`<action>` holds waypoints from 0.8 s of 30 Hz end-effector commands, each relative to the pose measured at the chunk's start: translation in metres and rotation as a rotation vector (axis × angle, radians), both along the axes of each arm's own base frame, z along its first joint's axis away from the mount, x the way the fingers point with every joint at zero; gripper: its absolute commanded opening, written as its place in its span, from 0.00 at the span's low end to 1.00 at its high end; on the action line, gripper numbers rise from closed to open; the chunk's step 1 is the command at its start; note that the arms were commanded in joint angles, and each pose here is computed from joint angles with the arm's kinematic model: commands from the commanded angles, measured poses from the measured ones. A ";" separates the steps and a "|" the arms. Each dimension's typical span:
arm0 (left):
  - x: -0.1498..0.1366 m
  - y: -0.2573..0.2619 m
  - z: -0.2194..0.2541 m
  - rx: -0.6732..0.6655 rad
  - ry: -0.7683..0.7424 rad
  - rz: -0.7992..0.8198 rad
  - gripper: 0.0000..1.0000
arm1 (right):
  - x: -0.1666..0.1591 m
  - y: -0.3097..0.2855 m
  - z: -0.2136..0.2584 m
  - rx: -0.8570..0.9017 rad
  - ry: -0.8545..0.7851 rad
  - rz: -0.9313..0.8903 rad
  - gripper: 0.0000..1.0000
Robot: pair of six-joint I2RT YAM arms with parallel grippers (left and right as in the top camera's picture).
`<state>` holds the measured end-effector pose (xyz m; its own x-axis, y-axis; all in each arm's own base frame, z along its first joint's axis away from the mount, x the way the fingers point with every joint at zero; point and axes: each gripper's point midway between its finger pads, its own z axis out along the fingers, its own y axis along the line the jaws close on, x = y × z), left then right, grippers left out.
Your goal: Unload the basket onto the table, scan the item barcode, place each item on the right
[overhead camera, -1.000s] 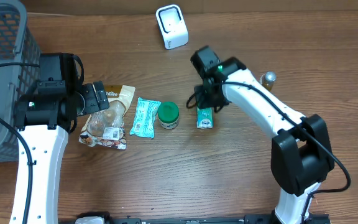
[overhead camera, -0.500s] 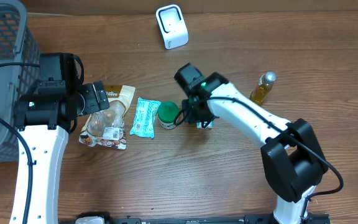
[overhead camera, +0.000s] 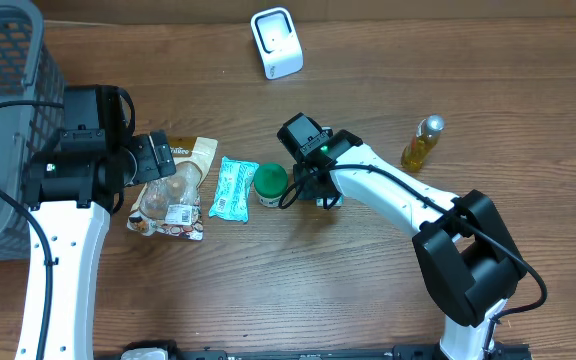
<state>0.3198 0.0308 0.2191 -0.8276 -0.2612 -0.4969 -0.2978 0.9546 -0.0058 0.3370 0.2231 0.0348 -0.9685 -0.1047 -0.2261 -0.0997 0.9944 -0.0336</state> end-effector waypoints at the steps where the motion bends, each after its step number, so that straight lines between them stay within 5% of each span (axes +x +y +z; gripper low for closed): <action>1: 0.003 -0.001 0.003 -0.006 -0.010 0.006 1.00 | 0.004 -0.003 0.008 -0.005 -0.033 -0.013 0.25; 17: 0.003 -0.001 0.003 -0.006 -0.010 0.007 1.00 | -0.003 -0.015 -0.037 -0.105 0.046 -0.016 0.29; 21: 0.003 -0.001 0.003 -0.006 -0.010 0.007 0.99 | -0.006 -0.017 -0.039 -0.114 0.057 -0.015 0.37; 24: 0.003 -0.001 0.003 -0.006 -0.010 0.006 1.00 | -0.003 -0.016 -0.036 -0.113 0.053 -0.014 0.09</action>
<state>0.3198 0.0308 0.2191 -0.8276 -0.2612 -0.4969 -0.2978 0.9546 -0.0058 0.3376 0.2113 0.0128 -0.9717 -0.1227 -0.2019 -0.0988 0.9873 -0.1247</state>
